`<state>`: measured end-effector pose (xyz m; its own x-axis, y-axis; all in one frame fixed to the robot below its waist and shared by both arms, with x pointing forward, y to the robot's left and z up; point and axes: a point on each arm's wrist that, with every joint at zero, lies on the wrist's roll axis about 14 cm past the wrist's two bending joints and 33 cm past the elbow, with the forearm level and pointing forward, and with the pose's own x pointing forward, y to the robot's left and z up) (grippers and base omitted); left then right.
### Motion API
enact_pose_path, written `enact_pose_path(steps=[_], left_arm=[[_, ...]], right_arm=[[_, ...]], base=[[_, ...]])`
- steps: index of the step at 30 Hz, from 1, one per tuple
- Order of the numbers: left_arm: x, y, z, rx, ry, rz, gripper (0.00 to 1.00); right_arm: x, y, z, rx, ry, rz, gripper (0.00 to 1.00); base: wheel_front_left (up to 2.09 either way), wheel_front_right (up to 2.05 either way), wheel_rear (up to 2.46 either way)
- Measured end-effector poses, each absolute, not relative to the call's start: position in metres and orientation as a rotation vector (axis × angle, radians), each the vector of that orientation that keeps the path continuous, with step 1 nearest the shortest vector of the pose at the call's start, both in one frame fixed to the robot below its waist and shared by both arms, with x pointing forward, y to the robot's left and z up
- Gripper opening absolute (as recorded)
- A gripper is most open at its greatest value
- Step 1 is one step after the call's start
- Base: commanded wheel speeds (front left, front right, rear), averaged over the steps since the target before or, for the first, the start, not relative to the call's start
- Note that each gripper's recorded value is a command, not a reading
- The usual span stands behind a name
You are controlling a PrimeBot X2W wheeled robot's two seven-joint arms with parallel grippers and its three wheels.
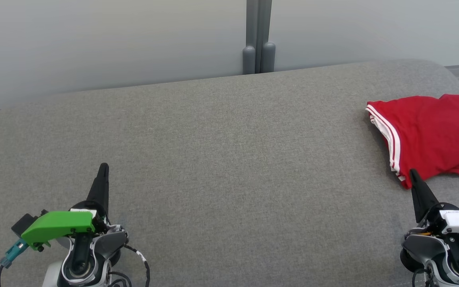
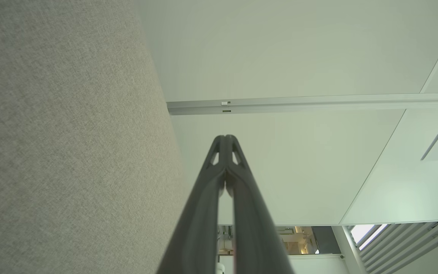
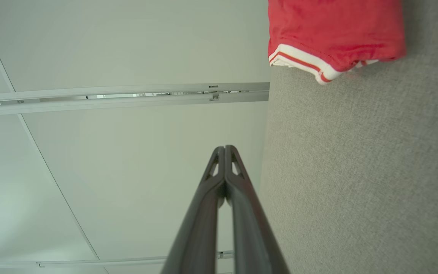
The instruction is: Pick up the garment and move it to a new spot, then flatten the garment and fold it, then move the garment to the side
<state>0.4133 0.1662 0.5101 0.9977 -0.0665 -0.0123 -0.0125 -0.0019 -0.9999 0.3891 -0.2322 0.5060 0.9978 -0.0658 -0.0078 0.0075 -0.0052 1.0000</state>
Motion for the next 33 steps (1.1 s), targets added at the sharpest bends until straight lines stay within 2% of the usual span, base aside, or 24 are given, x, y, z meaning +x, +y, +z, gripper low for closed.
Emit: enact_pose_path(steps=[33], left_arm=[[0.4133,0.1662,0.5102,-1.573,0.062,-0.043,0.00]], right_arm=[[0.3891,-0.2322,0.5061,1.575,-0.046,-0.058,0.00]], base=[[0.00,0.00,0.00]])
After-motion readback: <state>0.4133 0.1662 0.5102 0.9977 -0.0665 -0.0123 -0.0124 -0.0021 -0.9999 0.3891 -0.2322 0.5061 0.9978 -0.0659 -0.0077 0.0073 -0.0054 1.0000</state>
